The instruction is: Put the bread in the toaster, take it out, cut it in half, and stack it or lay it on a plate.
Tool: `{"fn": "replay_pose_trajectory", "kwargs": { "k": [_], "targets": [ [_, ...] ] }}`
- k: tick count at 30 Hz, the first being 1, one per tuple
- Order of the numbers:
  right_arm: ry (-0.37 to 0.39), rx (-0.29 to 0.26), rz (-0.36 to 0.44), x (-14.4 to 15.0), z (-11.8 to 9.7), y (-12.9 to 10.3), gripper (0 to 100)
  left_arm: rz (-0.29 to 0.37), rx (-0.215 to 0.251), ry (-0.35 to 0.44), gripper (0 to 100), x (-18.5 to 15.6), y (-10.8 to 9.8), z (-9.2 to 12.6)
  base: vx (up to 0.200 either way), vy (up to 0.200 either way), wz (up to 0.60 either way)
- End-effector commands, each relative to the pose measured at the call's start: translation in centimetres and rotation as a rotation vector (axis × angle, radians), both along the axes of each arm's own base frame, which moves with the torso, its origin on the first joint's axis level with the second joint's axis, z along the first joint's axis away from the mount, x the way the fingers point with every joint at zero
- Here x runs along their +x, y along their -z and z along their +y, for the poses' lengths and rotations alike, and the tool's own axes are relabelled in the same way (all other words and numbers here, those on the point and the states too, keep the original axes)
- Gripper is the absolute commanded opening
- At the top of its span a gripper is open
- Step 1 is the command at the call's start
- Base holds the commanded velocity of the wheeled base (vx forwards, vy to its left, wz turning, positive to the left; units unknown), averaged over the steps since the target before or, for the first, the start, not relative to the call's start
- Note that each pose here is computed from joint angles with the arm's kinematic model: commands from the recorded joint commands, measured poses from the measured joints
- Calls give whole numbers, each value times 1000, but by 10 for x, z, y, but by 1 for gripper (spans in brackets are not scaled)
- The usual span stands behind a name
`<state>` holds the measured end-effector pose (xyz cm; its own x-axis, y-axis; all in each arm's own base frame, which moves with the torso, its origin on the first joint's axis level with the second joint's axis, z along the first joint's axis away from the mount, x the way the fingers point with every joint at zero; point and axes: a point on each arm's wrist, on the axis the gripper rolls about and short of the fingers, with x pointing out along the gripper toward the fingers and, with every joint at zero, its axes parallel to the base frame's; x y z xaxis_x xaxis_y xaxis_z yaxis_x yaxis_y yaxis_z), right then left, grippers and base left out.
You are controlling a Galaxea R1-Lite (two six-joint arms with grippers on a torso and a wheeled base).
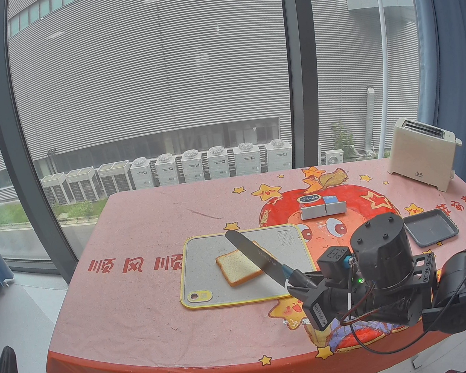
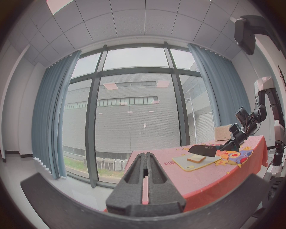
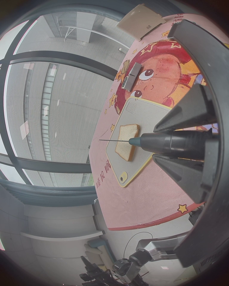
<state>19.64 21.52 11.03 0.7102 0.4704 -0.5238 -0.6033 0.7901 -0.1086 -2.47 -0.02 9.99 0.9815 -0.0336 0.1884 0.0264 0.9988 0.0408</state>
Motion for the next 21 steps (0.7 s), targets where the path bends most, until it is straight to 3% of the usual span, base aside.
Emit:
{"fn": "replay_pose_trajectory", "kwargs": {
  "k": [1, 6, 16, 21],
  "targets": [
    [-1, 3, -2, -1, -1, -1, 0, -65, 3, -3, 0, -1, -1, 0, 0, 0, 0],
    [-1, 4, -3, -1, -1, -1, 0, -44, 7, -3, 0, 2, -3, 0, 0, 0, 0],
    [-12, 0, -1, -3, 2, 0, 0, 64, 21, 51, 0, 21, -14, -2, 0, 0, 0],
    [-12, 2, -2, -4, 1, 0, 0, 72, 31, 67, 0, 31, -23, -2, 0, 0, 0]
  ]
}}
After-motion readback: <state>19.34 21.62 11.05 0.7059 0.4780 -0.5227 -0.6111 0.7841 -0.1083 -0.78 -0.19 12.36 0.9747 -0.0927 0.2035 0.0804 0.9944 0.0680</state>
